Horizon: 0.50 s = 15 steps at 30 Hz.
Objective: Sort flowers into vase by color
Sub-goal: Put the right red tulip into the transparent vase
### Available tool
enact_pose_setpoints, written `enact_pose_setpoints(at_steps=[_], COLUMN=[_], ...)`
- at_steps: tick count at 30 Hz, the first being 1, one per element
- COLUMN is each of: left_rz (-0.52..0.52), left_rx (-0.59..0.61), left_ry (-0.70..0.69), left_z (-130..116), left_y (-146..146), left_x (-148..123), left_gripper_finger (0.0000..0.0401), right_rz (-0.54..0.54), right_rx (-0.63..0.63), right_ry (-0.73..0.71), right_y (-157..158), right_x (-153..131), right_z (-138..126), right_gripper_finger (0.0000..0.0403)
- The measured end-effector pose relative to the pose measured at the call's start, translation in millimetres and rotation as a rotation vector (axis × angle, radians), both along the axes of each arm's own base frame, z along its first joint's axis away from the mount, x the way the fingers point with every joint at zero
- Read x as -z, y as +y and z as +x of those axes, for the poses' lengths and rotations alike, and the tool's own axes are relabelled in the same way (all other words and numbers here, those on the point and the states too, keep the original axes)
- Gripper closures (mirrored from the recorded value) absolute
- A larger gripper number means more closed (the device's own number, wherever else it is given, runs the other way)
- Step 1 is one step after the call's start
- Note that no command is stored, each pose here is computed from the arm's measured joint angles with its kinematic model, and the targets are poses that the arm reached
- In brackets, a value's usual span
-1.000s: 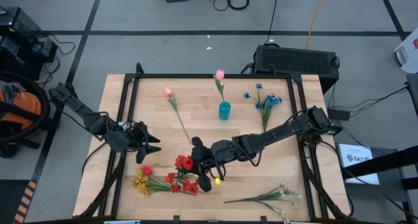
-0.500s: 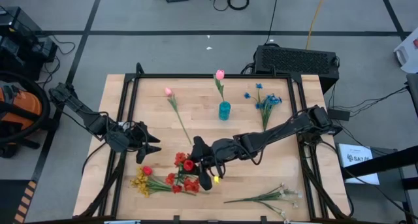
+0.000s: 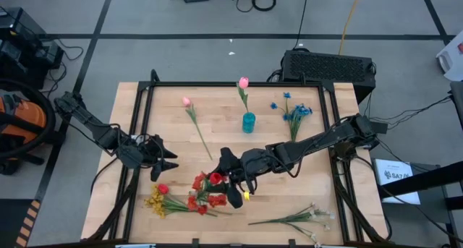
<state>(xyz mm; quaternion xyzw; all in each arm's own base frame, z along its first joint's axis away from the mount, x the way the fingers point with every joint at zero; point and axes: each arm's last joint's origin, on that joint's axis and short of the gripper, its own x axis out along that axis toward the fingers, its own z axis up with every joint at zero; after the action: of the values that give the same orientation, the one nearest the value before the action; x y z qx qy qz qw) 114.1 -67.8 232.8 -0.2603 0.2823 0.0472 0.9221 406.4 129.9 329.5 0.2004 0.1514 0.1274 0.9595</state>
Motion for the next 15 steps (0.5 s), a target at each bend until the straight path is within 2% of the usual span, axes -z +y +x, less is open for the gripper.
enact_pose_setpoints(at_steps=[9, 15], left_rz=[0.001, 0.006], left_rx=[0.001, 0.002], left_ry=[0.002, 0.009], left_z=[-0.1, -0.5], left_y=[0.0, 0.3], left_x=[0.1, 0.8], left_gripper_finger=[0.0187, 0.0187], right_rz=[0.010, 0.029], right_rx=[0.001, -0.030], right_ry=[-0.001, 0.087], right_y=[-9.7, -17.1], right_x=[-7.2, -3.1], right_z=[-3.0, -5.8], right_gripper_finger=[0.0215, 0.0215])
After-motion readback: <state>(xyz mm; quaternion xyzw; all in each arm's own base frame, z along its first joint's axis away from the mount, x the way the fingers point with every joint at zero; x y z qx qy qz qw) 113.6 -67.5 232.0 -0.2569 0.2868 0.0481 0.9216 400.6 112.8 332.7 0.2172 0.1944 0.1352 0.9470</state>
